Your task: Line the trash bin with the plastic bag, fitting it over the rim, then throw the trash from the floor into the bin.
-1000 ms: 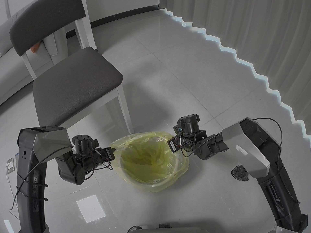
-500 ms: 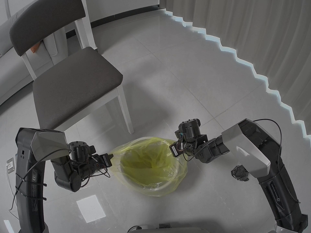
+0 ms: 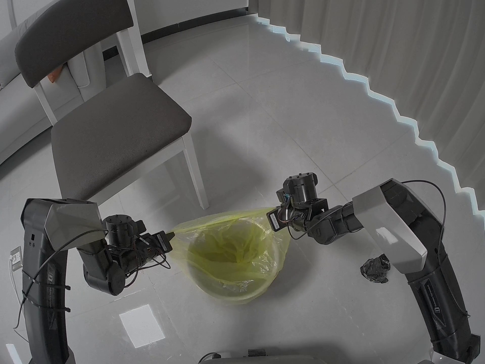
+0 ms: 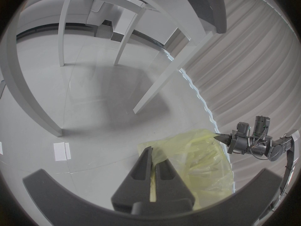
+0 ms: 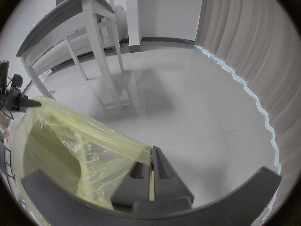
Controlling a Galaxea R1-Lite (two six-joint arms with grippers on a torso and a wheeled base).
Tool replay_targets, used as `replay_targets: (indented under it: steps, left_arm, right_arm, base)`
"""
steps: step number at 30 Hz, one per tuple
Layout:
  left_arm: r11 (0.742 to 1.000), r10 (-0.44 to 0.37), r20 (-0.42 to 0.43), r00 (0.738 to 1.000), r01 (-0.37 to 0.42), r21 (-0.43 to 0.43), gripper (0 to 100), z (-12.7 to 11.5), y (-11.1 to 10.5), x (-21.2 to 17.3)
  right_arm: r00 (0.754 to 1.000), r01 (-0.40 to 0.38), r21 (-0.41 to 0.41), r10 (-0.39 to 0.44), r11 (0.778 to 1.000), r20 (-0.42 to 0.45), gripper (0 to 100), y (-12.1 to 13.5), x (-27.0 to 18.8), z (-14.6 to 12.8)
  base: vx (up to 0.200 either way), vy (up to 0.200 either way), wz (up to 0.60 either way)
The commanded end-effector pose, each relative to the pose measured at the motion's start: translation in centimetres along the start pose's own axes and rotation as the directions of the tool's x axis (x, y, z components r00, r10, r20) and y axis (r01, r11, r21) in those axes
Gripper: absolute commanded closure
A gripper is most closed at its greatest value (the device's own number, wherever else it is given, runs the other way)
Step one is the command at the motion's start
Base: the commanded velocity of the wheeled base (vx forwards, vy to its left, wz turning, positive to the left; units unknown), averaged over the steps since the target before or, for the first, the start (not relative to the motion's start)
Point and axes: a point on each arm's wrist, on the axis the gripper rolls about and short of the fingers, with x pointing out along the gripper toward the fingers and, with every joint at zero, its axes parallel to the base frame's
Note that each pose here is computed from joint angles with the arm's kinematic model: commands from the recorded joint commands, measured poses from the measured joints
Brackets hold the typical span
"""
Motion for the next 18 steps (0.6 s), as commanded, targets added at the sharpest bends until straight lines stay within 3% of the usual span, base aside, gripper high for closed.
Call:
replay_targets:
  steps: [1,11,18]
  left_arm:
    - [1.000,-0.013,0.036,0.999,0.013,-0.003,100,1.1,-0.3,0.2]
    - [1.000,0.001,0.032,0.999,0.000,-0.027,100,0.6,0.3,0.9]
    - [0.997,0.052,-0.001,0.999,-0.052,-0.056,100,0.7,1.8,1.0]
  right_arm:
    - [0.998,0.031,0.027,-0.033,0.999,0.045,100,-0.7,0.1,1.4]
    - [0.998,0.050,0.037,-0.051,0.998,0.023,100,0.2,2.1,-0.6]
    - [0.999,0.040,0.037,-0.040,0.998,-0.010,100,0.9,2.5,-1.8]
  base:
    - [0.000,0.000,0.00]
    - [0.000,0.000,0.00]
    - [0.000,0.000,0.00]
